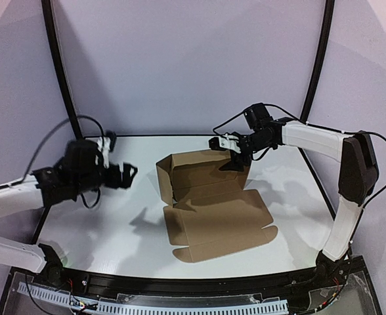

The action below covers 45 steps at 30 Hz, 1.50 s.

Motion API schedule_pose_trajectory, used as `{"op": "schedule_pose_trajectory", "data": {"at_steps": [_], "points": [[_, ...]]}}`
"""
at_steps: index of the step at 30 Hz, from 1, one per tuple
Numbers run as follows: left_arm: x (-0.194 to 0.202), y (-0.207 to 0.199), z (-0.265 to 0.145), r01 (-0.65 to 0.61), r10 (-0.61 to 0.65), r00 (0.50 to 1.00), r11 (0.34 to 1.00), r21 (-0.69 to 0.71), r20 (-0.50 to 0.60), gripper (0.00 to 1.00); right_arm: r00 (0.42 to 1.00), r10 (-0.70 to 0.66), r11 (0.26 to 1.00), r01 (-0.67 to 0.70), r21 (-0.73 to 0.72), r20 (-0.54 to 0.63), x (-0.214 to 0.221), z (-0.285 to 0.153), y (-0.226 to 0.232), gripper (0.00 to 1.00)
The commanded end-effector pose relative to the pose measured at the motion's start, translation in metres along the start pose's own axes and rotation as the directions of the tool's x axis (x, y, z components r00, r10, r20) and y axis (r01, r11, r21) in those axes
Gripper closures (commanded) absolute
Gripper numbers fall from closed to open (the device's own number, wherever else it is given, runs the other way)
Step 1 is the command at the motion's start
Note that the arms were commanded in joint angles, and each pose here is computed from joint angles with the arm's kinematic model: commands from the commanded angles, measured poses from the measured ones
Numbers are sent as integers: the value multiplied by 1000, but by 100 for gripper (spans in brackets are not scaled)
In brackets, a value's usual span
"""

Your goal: Fold the paper box

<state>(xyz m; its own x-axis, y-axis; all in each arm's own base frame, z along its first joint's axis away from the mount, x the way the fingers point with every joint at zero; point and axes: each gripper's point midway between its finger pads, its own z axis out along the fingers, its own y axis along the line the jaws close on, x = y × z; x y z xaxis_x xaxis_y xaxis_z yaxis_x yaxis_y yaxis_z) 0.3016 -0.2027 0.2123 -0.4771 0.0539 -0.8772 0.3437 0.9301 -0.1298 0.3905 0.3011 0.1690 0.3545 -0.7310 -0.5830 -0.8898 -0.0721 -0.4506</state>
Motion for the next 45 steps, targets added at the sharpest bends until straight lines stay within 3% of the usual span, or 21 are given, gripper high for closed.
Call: {"op": "schedule_pose_trajectory", "data": {"at_steps": [1, 8, 13, 21, 28, 32, 37, 40, 45], "points": [[66, 10, 31, 28, -35, 986, 998, -51, -161, 1, 997, 67, 995, -69, -77, -23, 6, 3, 20, 20], [100, -39, 100, 4, 41, 933, 992, 123, -359, 1, 997, 77, 994, -79, -79, -24, 5, 2, 19, 21], [94, -72, 129, 19, 74, 932, 968, 251, -354, 2, 995, 93, 992, -96, -84, -38, 7, 2, 20, 22], [78, -90, 132, 41, 57, 959, 940, 338, -276, 9, 990, 130, 987, -135, -91, -57, 11, 6, 24, 24], [60, -86, 151, 81, -27, 978, 963, 257, -207, 27, 984, 157, 982, -165, -94, -81, 10, 11, 28, 29], [47, -74, 149, 43, -37, 994, 997, 60, -102, 30, 970, 224, 970, -232, -80, -99, 10, 13, 30, 32], [33, -63, 142, 47, -43, 999, 988, -147, 32, 35, 958, 266, 962, -271, -31, -103, 8, 14, 31, 33], [30, -72, 140, 55, -43, 996, 985, -161, 82, 36, 950, 294, 955, -297, -16, -105, 6, 12, 28, 34], [21, -68, 143, 114, -83, 984, 974, -196, 160, 47, 937, 331, 942, -334, -9, -107, 2, 8, 25, 35]]}}
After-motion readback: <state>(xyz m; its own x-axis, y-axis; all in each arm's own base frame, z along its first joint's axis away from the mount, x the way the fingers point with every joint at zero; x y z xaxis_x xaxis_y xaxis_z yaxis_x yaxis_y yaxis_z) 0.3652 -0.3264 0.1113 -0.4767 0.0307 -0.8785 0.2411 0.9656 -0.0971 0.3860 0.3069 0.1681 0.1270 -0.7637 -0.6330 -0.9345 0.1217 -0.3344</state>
